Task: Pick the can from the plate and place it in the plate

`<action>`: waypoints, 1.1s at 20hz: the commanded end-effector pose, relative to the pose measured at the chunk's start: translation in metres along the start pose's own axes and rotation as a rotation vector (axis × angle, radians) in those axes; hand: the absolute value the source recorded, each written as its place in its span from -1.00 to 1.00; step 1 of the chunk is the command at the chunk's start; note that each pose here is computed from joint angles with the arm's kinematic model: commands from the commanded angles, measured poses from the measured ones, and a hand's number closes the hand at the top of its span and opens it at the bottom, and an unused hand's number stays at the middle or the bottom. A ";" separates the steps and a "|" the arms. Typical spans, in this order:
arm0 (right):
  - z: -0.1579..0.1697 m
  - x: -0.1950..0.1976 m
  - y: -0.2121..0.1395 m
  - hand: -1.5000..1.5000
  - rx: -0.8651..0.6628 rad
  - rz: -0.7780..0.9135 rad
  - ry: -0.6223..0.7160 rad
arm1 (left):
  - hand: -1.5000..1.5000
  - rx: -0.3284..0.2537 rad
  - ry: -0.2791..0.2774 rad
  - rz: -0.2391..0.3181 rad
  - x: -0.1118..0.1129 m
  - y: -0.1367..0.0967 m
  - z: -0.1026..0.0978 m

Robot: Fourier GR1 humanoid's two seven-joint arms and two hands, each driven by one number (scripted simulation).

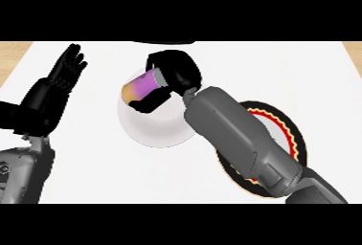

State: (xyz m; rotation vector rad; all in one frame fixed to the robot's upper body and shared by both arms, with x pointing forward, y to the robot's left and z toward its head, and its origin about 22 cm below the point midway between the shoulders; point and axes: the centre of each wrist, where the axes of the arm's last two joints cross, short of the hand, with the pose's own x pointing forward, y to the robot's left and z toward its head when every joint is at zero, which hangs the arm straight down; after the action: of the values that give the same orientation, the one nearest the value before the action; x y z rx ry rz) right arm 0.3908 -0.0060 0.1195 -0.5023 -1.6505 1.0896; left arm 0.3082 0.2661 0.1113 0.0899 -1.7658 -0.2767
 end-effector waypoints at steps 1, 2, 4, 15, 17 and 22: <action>-0.004 -0.008 0.008 1.00 -0.027 -0.088 0.109 | 0.00 -0.042 -0.021 -0.008 0.002 -0.018 -0.008; -0.002 -0.023 0.015 -1.00 -0.014 -0.096 0.127 | 0.00 -0.023 -0.017 -0.002 -0.011 -0.008 -0.005; -0.008 -0.011 0.010 -1.00 0.007 -0.097 0.128 | 0.00 -0.033 -0.031 0.006 -0.002 -0.012 -0.008; 0.004 -0.022 0.021 -1.00 -0.190 -0.435 0.007 | 0.00 -0.047 -0.008 0.009 -0.004 -0.016 -0.002; 0.001 -0.018 0.013 -1.00 -0.187 -0.535 0.006 | 0.00 -0.030 -0.020 -0.001 -0.006 -0.007 -0.005; -0.006 -0.026 0.003 -1.00 -0.235 -0.663 0.032 | 0.00 -0.004 0.012 0.009 0.005 -0.011 -0.006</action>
State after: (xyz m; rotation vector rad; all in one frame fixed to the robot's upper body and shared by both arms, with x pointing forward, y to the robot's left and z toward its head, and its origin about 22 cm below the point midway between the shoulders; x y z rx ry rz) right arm 0.3990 -0.0153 0.1024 -0.1389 -1.7357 0.5225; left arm 0.3142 0.2529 0.1093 0.0651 -1.7714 -0.2955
